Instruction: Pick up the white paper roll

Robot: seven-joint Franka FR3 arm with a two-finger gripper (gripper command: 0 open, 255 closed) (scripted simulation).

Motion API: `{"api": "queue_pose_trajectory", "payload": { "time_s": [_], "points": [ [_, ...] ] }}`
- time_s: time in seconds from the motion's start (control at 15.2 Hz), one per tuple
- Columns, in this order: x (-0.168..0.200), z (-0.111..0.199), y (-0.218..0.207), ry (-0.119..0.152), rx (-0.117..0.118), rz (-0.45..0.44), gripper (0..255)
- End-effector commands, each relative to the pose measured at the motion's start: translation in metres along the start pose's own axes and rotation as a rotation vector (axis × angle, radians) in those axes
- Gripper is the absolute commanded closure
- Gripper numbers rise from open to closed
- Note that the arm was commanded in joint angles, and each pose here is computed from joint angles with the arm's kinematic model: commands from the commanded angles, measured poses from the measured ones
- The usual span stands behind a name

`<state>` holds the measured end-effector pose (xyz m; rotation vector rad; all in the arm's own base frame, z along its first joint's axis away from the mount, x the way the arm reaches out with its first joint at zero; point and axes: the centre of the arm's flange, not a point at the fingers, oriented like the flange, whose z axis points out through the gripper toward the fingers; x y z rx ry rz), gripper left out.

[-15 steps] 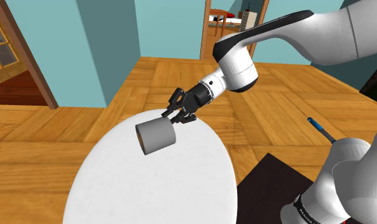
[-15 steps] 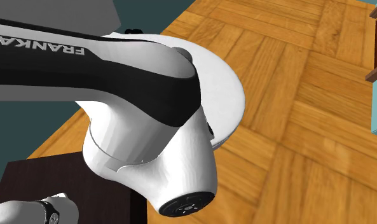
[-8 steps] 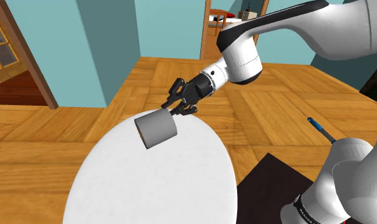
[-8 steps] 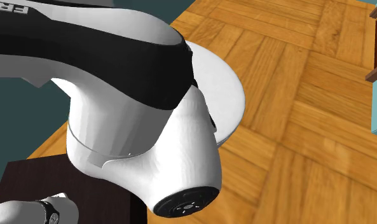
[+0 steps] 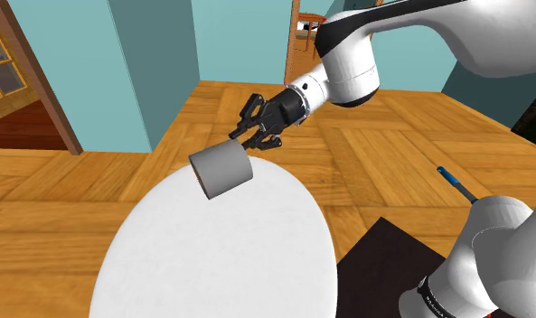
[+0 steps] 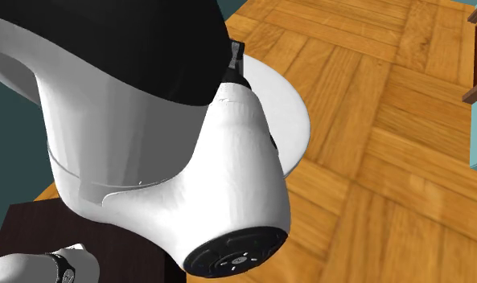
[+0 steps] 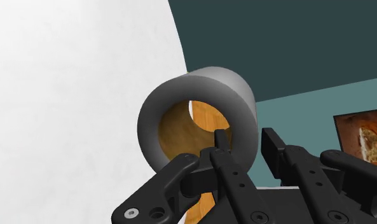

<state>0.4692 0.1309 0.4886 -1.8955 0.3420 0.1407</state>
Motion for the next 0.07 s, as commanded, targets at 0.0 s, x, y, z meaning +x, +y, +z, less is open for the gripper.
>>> {"api": "queue_pose_trajectory", "payload": {
  "time_s": [0.0],
  "points": [
    [-0.0012,-0.0009,-0.0034,0.0,0.0,0.0,255]
  ]
}}
